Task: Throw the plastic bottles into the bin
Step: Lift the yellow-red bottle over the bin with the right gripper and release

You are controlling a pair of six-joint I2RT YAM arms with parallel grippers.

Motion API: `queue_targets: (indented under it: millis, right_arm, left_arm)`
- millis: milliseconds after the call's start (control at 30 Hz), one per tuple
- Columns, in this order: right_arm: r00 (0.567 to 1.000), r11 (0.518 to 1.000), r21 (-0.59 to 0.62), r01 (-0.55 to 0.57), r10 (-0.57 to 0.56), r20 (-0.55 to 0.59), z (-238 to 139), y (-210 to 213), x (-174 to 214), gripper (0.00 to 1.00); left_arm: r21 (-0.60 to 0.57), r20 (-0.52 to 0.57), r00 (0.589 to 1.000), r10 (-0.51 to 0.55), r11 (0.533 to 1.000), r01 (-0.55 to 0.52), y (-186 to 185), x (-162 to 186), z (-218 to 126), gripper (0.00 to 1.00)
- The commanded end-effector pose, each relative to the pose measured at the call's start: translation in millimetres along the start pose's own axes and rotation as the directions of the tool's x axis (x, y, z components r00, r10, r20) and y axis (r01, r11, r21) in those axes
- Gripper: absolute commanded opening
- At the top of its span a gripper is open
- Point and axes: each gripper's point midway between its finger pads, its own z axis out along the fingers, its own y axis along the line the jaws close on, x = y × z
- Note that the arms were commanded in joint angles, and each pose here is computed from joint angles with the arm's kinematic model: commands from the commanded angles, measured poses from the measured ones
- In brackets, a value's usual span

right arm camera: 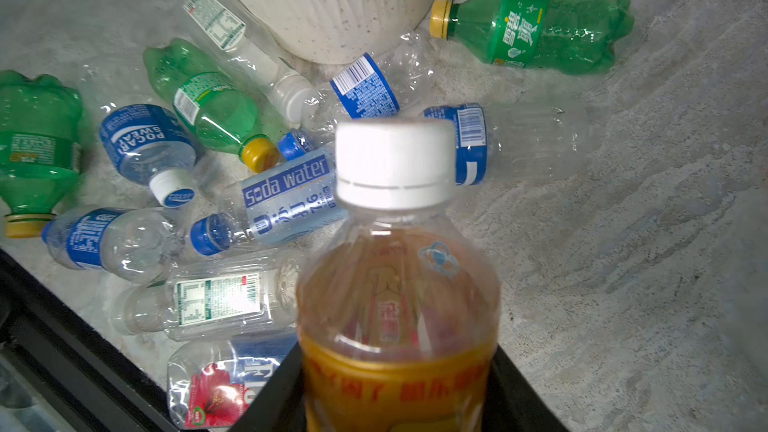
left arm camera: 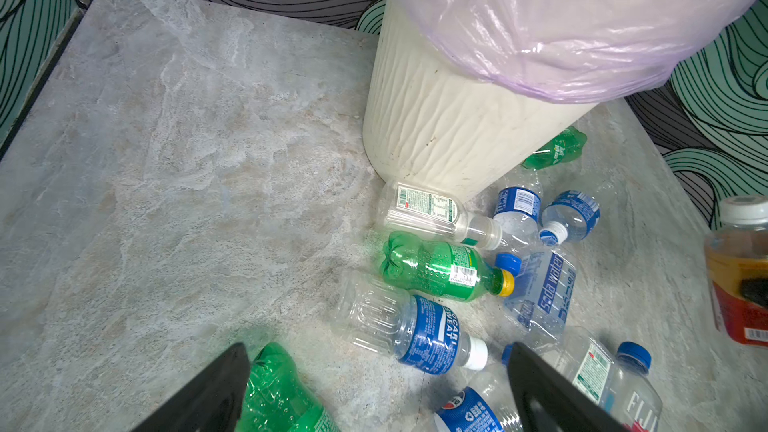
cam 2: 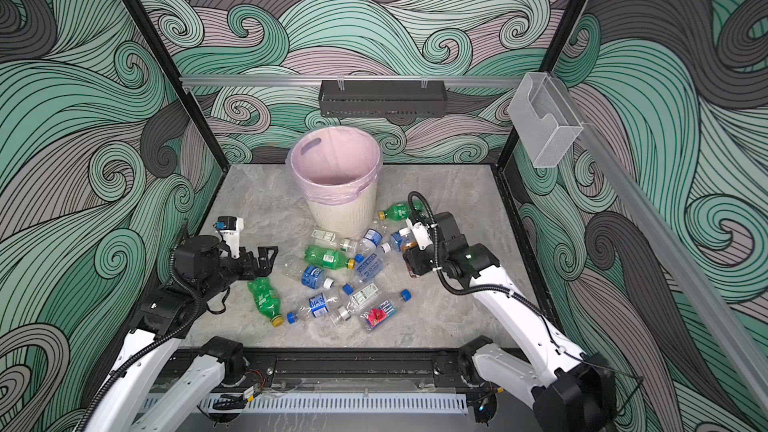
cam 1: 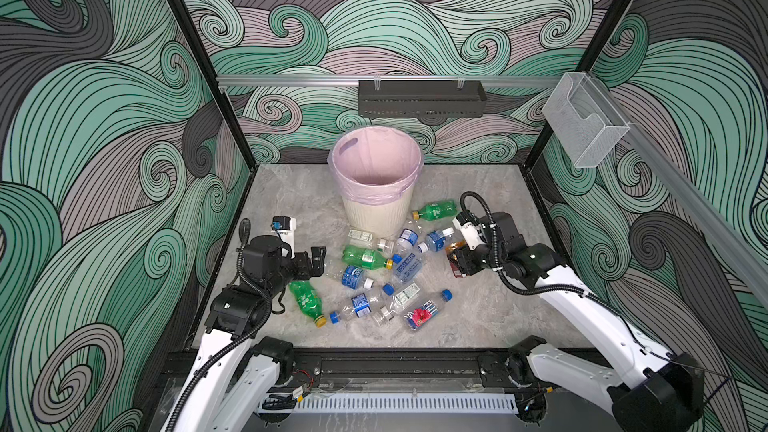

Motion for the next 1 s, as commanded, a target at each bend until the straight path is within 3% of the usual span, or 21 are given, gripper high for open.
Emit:
queue_targets:
  millis: [0, 167, 400, 467, 500, 567, 633, 733, 967]
  right_arm:
    - [0.997, 0.996, -0.084, -0.006, 0.012, 0.074, -9.4, 16.1, -14.2, 0.46]
    - [0.980, 0.995, -0.084, 0.049, -0.031, 0.197, -33.9, 24.4, -66.9, 0.45]
    - [0.899, 0.974, -0.123, 0.187, -0.119, 0.422, -69.7, 66.6, -237.4, 0.44]
    - [0.871, 0.984, -0.095, 0.154, -0.090, 0.483, -66.3, 70.8, -290.5, 0.53]
    - [0.860, 0.986, -0.105, 0.132, -0.061, 0.506, -62.9, 74.5, -313.4, 0.63]
    - [0.845, 0.985, -0.118, 0.128, -0.046, 0.532, -58.3, 82.2, -341.5, 0.74]
    - [0.844, 0.983, -0.116, 0.142, -0.059, 0.534, -56.3, 87.4, -349.6, 0.84]
    - [0.840, 0.979, -0.097, 0.178, -0.100, 0.533, -60.6, 91.5, -340.4, 0.89]
    - [0.808, 0.977, -0.058, 0.204, -0.134, 0.574, -85.9, 80.9, -269.4, 1.00]
  left_arm:
    - [-0.039, 0.000, 1.000, -0.026, 0.999, 0.026, 7.2, 0.1, -1.8, 0.99]
    - [-0.102, 0.010, 0.997, -0.073, 0.992, 0.074, 17.8, -1.4, -3.6, 0.99]
    - [-0.143, 0.013, 0.998, -0.067, 0.987, 0.068, 22.5, -8.2, -14.5, 0.98]
    - [-0.150, 0.018, 0.996, -0.085, 0.985, 0.086, 24.1, -7.4, -16.5, 0.98]
    - [-0.147, 0.018, 0.995, -0.094, 0.984, 0.096, 23.6, -7.3, -17.5, 0.98]
    - [-0.148, 0.009, 0.995, -0.103, 0.984, 0.103, 23.3, -6.1, -20.5, 0.98]
    - [-0.184, 0.000, 0.993, -0.118, 0.976, 0.116, 29.0, -3.7, -24.4, 0.99]
    - [-0.280, -0.009, 0.988, -0.151, 0.949, 0.143, 44.9, 1.2, -30.8, 0.99]
    - [-0.271, -0.049, 0.985, -0.164, 0.952, 0.145, 41.1, 3.3, -22.0, 0.99]
